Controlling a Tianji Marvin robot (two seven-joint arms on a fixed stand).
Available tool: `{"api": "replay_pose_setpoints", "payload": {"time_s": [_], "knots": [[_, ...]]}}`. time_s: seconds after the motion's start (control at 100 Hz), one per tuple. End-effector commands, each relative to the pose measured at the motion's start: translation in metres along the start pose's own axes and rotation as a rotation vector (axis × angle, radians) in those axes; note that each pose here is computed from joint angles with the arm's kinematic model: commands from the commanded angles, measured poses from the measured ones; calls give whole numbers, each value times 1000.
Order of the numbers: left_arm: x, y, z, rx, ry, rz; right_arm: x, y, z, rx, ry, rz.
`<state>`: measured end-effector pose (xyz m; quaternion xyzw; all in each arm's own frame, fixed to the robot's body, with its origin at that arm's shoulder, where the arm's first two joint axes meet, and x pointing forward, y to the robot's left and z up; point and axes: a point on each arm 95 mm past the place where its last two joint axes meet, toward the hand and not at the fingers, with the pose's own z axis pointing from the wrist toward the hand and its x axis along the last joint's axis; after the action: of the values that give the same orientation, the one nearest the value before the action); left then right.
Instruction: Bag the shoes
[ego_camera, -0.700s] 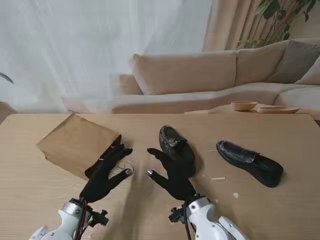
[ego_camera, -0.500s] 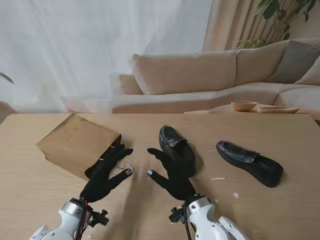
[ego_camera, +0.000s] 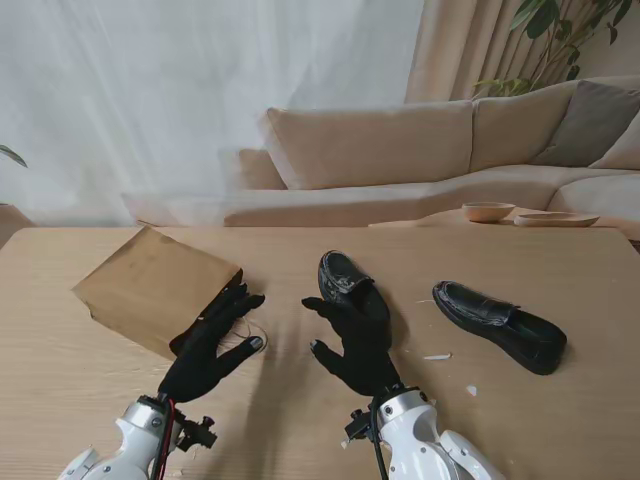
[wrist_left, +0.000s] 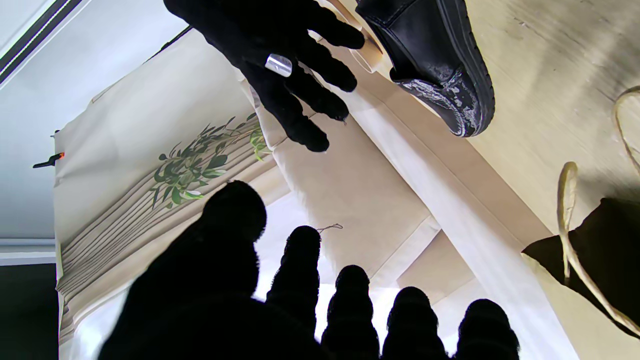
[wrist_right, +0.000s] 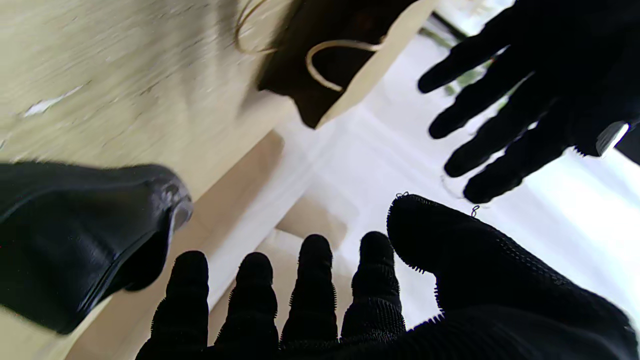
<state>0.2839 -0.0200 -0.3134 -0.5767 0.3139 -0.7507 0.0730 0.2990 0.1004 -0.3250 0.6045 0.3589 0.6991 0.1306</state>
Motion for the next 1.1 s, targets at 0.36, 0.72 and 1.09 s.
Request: {"api": "replay_pose_setpoints", "payload": {"time_s": [0.36,0.72,1.09], "knots": [[1,1,3,-38,-9,-13,-18,56,21,6,-145,-254],[0,1,2,-50,-19,-31,-49,90,66,31,-307,-391],[-2,-4,1,-35,-19,-38,-80,104,106,134,-401,-475]]}}
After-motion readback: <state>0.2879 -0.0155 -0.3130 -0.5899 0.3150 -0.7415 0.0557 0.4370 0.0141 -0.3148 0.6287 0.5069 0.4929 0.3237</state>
